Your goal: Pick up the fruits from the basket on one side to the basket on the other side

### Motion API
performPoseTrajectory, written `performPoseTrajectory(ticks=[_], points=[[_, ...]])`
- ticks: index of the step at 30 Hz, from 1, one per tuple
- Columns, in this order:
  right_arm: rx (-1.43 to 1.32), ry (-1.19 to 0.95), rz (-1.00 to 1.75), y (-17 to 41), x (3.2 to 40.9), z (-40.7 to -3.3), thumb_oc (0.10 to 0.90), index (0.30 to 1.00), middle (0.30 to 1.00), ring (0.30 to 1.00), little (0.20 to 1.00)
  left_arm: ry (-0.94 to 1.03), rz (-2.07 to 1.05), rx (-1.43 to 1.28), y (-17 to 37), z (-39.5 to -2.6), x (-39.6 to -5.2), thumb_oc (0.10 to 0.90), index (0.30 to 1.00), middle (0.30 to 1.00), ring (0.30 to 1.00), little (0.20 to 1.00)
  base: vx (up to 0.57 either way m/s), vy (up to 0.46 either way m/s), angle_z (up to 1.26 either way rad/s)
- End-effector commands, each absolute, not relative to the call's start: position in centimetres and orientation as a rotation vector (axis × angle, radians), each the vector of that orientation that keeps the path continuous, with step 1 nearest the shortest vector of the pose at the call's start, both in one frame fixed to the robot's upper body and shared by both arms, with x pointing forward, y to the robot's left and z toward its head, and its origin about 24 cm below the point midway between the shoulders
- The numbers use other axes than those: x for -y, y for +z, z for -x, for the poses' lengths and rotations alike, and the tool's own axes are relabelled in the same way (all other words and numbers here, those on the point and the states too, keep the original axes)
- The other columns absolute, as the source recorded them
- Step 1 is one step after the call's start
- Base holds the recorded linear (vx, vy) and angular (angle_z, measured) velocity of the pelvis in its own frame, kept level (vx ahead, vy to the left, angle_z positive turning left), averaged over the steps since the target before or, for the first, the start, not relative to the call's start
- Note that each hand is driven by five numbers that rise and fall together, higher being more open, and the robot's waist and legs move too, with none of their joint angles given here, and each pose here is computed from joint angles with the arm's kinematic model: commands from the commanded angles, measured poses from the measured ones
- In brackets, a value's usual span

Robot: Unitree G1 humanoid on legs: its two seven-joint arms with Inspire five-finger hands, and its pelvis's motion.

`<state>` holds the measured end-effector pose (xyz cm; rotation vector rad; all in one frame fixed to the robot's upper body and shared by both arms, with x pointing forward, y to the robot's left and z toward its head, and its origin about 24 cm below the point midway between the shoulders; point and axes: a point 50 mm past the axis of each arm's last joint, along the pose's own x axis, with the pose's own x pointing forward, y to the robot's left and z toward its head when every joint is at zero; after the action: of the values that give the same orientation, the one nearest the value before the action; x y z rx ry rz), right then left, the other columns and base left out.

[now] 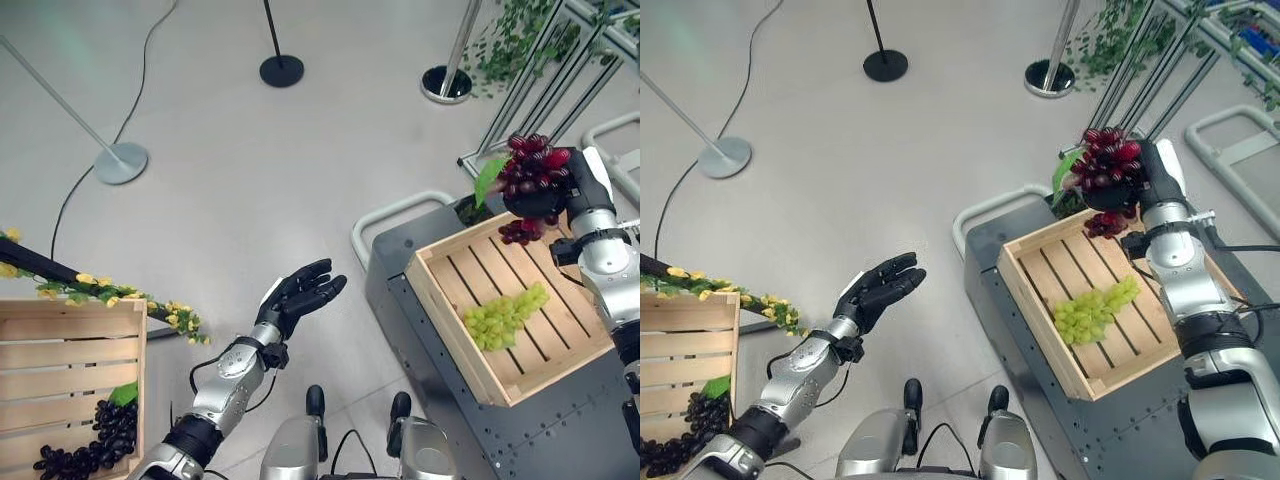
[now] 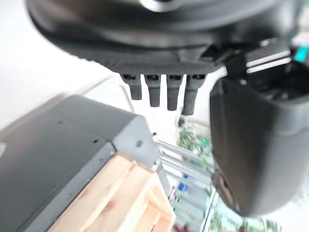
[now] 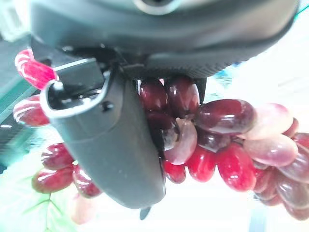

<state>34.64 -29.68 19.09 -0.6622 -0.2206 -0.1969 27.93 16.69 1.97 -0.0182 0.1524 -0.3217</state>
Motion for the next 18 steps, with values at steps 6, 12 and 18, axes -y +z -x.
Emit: performPoseTrajectory(ticks=[6,12,18], points=[[0.485,-0.141,0.58,25.4,26.1,-35.5,0.4,0.3,0.3,0.3,0.3,-0.497,-0.201,0.09,8.7,-30.4,-15.2,0.8,0.9,0.9,0.9,0.9,0.0,0.002,0.12],[0.496,-0.075,0.558,26.6,24.2,-36.3,0.4,0.3,0.3,0.3,0.3,-0.565,-0.278,0.161,12.9,-32.8,-14.1,0.8,0.9,0.9,0.9,0.9,-0.03,0.009,0.18],[0.494,-0.002,0.522,27.0,22.3,-36.8,0.4,0.3,0.3,0.3,0.3,-0.579,-0.329,0.219,15.6,-34.1,-13.9,0.8,0.9,0.9,0.9,0.9,0.0,0.01,0.18]])
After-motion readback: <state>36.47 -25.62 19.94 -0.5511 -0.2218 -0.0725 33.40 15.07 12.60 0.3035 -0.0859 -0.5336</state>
